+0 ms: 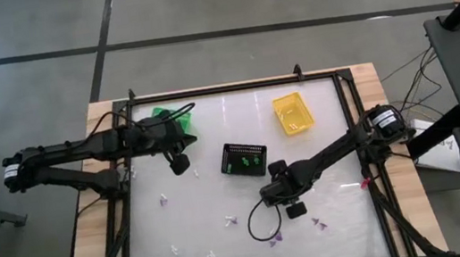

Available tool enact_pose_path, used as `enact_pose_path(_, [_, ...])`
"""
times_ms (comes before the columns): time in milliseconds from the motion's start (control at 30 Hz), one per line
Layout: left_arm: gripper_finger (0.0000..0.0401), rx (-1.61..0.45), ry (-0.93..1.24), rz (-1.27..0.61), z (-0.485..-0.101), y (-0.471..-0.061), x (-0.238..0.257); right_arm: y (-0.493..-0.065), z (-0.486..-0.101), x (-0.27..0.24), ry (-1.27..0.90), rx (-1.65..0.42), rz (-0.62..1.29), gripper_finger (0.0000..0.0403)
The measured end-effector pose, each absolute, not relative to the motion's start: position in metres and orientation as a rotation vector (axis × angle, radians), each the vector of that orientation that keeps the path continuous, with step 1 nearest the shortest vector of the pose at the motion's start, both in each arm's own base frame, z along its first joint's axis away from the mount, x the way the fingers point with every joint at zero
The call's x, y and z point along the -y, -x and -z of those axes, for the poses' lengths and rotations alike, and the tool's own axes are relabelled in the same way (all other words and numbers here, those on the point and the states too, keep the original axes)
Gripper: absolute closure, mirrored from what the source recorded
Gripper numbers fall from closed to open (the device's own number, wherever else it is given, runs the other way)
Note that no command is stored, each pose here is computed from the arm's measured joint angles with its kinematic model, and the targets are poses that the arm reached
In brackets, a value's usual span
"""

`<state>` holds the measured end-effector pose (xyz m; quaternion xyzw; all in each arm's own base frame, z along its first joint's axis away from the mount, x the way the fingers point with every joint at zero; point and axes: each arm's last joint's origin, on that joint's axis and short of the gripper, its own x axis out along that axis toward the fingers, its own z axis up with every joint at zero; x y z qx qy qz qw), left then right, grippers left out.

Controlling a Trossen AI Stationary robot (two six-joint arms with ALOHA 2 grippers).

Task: Sort Halloween decoration
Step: Put the green skeleton toy into the black bin

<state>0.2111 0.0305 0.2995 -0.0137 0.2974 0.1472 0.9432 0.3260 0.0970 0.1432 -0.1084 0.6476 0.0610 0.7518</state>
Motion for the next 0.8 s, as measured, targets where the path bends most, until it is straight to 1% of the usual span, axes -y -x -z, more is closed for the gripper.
enact_pose_path(233, [0.0401,-0.606,0.028,-0.300,-0.300,-0.211,-0.030,-0.325,-0.144,-0.097,0.210,-1.420,-0.164,0.0365])
enact_pose_path(333, [0.0401,-0.606,0.028,-0.300,-0.300,-0.211,-0.030,-0.325,-0.145,-0.097,0.204,-1.423,-0.166,0.0383])
enact_pose_path(533, [0.0401,-0.606,0.028,-0.299,-0.300,-0.211,-0.030,-0.321,-0.154,-0.097,0.169,-1.420,-0.182,0.0390])
enact_pose_path(700, [0.0401,-0.606,0.028,-0.299,-0.300,-0.211,-0.030,-0.312,-0.174,-0.095,0.106,-1.414,-0.166,0.0391])
enact_pose_path(800, [0.0401,-0.605,0.029,-0.299,-0.300,-0.211,-0.030,-0.309,-0.187,-0.094,0.075,-1.370,-0.154,0.0391])
